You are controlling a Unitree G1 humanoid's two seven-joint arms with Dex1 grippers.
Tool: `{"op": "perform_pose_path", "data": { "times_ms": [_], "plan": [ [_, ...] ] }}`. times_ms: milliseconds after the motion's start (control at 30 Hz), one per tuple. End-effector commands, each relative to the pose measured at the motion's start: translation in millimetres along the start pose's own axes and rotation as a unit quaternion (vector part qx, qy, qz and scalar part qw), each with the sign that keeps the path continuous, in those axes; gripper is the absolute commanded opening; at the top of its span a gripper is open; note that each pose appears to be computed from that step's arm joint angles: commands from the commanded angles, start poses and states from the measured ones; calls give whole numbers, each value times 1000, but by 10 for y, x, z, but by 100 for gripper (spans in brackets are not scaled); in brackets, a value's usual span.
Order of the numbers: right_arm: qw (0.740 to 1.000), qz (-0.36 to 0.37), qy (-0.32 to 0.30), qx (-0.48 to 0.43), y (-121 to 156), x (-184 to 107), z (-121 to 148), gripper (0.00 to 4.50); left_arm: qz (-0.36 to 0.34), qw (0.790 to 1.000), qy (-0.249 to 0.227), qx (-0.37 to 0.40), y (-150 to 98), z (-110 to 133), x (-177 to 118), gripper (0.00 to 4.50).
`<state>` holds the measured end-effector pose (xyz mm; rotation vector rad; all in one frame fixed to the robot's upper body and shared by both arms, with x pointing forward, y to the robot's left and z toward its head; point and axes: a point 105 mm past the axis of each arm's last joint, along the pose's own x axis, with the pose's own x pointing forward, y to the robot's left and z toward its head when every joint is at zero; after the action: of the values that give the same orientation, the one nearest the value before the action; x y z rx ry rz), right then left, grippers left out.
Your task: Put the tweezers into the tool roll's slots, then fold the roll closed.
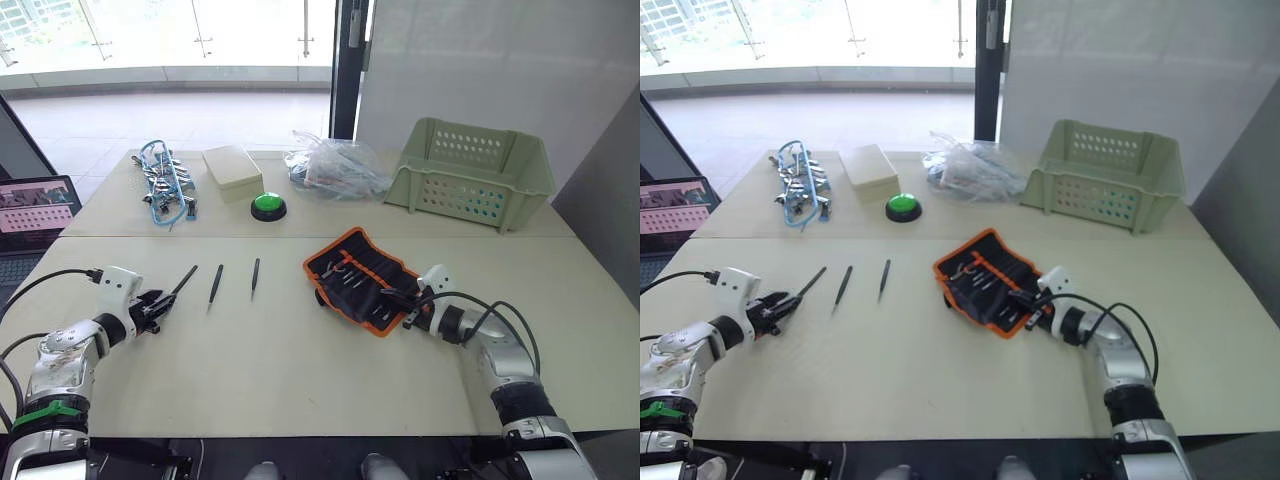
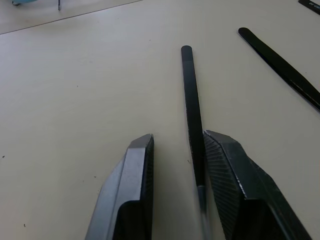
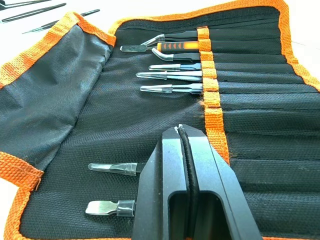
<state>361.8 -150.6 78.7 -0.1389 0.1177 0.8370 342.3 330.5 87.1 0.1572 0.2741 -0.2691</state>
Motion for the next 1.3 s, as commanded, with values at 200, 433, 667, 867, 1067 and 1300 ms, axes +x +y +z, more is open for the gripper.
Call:
{"op": "perform_pose_path", "data": {
  "times_ms": [200, 433, 667, 867, 1067, 1300],
  "plan": [
    [999, 8, 34, 22, 95, 3, -202, 0, 9, 997, -73, 12, 56, 359, -59, 3],
    [999, 7, 35, 18, 88, 22, -202, 0, -64, 986, -146, 50, -310, 989, -55, 3],
    [1000, -4, 26, 14, 62, 26, -174, 0, -226, 960, -150, 76, -1192, 1366, 75, 3],
    [999, -23, -27, 8, -39, -24, 100, 0, -319, 937, -120, 70, -1834, 1502, 207, 3],
    [998, -30, -60, -5, -116, -76, 344, 0, -351, 928, -62, 109, -2332, 1404, 431, 3],
    [998, -33, -56, -16, -137, -75, 406, 0, -346, 931, 7, 113, -2598, 1199, 649, 3]
  ]
}}
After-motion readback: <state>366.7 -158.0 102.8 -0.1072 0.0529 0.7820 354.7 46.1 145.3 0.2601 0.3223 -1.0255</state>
